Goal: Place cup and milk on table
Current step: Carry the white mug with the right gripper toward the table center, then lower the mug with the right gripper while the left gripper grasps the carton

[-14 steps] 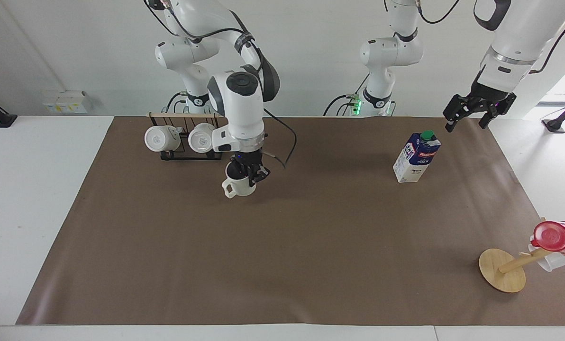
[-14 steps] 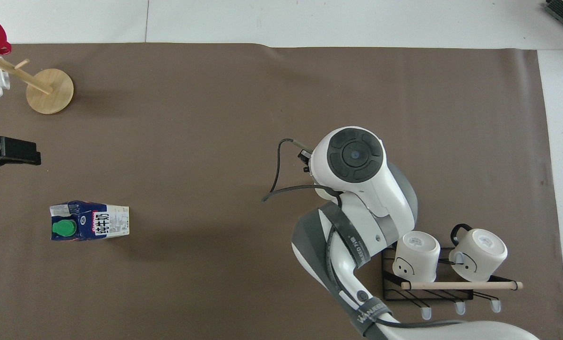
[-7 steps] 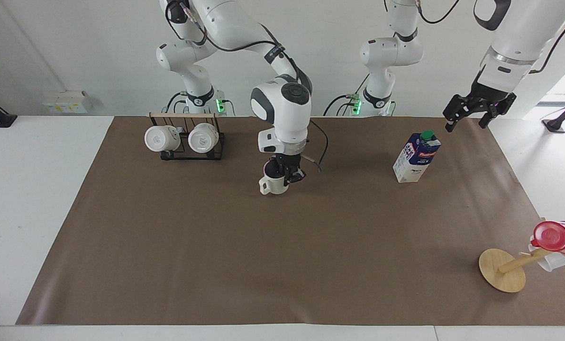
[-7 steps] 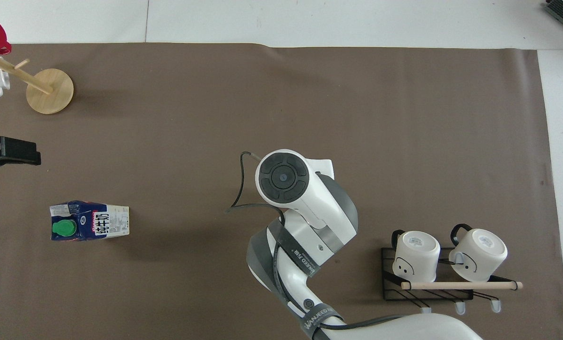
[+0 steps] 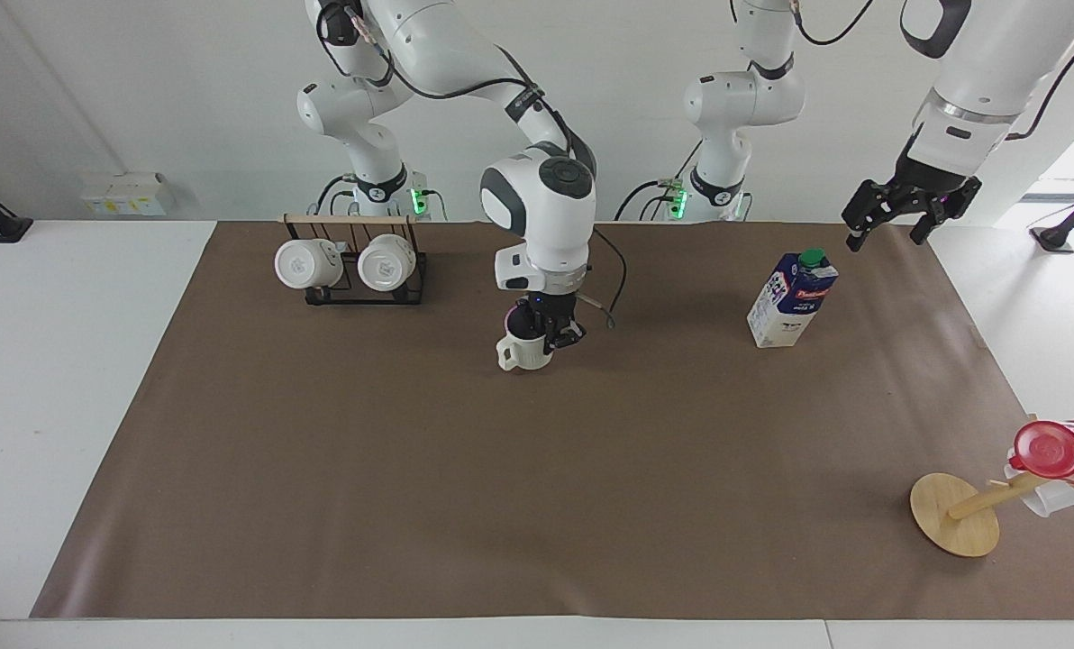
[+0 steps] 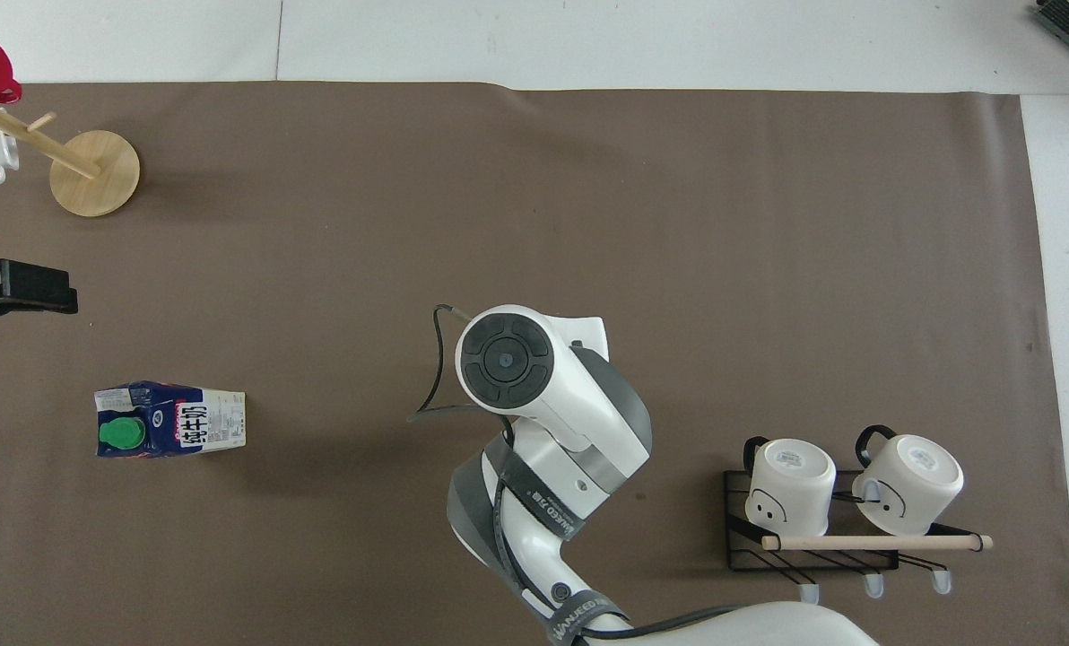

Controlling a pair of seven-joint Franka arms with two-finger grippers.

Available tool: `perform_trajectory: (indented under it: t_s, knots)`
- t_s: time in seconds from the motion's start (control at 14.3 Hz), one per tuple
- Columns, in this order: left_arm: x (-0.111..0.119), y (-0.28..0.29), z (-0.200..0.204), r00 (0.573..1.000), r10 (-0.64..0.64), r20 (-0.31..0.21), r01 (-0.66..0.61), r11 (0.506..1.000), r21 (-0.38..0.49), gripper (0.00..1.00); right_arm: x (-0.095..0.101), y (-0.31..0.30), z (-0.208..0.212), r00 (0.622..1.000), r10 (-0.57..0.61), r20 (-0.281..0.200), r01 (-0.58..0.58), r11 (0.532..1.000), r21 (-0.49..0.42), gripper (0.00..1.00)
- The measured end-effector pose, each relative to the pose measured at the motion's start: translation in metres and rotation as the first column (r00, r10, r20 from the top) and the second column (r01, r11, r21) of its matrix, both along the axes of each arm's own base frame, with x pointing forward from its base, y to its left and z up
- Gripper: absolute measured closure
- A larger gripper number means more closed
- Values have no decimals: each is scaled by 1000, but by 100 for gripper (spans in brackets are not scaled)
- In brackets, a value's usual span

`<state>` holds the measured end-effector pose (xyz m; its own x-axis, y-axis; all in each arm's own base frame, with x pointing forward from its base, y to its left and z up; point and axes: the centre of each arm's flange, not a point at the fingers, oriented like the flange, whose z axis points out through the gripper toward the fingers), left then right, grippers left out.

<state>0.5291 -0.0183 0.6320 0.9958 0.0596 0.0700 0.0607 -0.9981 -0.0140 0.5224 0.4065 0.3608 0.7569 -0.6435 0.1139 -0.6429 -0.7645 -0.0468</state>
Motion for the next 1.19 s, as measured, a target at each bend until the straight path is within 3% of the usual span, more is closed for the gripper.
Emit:
perform_trajectory:
  t_s: [0.84, 1.19]
  knots:
    - [-2, -1, 3, 1000, -1, 1, 1, 1000, 0, 0, 2, 0, -7, 1000, -1, 6, 1, 1000, 3, 96]
    - [-14, -5, -6, 999, -29, -43, 29, 1000, 5, 0, 3, -1, -9, 1000, -2, 6, 2, 1000, 3, 96]
